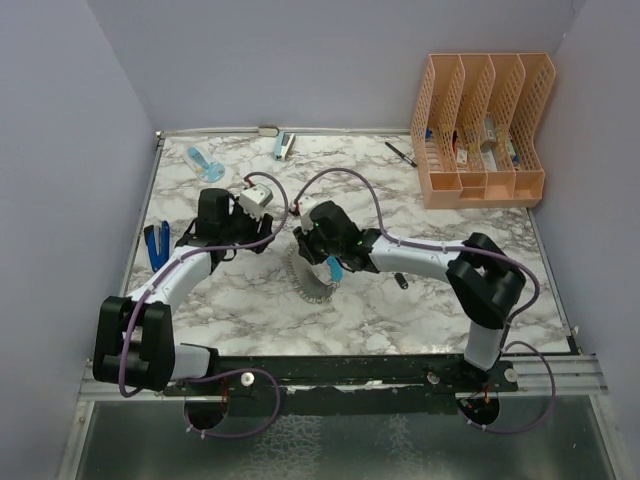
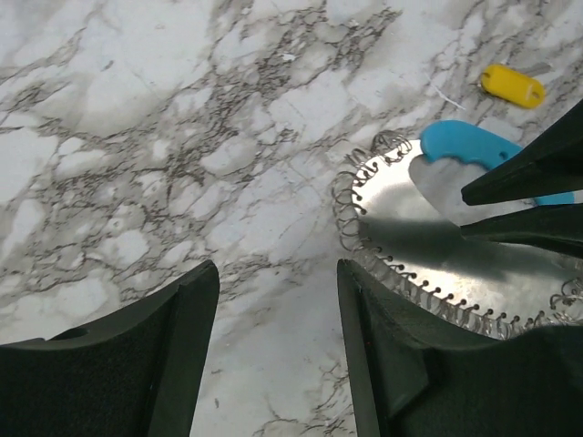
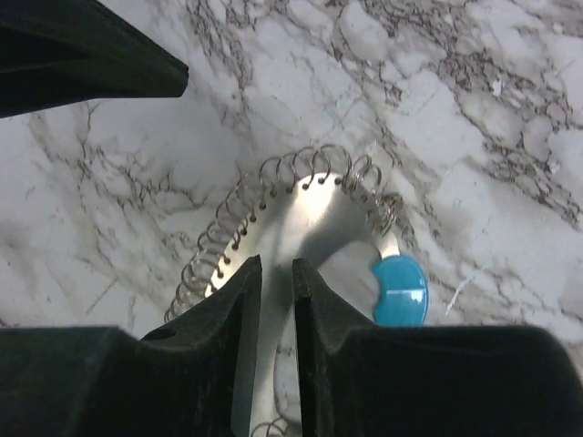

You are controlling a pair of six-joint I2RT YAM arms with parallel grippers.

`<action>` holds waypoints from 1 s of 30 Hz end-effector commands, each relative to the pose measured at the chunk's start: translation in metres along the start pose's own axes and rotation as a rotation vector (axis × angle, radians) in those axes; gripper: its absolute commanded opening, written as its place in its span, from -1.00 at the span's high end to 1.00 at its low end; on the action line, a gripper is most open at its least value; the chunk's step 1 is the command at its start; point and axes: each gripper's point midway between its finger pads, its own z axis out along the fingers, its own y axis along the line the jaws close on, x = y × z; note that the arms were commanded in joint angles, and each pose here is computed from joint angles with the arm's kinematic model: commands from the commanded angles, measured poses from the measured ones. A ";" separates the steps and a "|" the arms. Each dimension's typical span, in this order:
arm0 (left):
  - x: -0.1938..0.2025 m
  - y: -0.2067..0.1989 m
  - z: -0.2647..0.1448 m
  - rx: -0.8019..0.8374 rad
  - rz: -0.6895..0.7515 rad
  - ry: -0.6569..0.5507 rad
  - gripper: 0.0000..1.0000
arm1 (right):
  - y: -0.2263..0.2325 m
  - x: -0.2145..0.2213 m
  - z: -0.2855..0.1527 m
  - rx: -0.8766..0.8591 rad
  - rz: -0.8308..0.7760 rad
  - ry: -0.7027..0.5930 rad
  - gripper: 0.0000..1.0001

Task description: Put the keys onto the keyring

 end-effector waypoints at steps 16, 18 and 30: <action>0.003 0.035 -0.016 -0.074 -0.127 -0.047 -0.15 | -0.025 -0.034 0.081 0.145 -0.097 -0.051 0.64; 0.005 0.035 -0.015 -0.068 -0.132 -0.045 -0.15 | -0.027 -0.029 0.083 0.153 -0.096 -0.033 0.65; 0.005 0.038 -0.017 -0.064 -0.144 -0.048 -0.14 | -0.036 -0.010 0.082 0.167 -0.033 0.025 0.70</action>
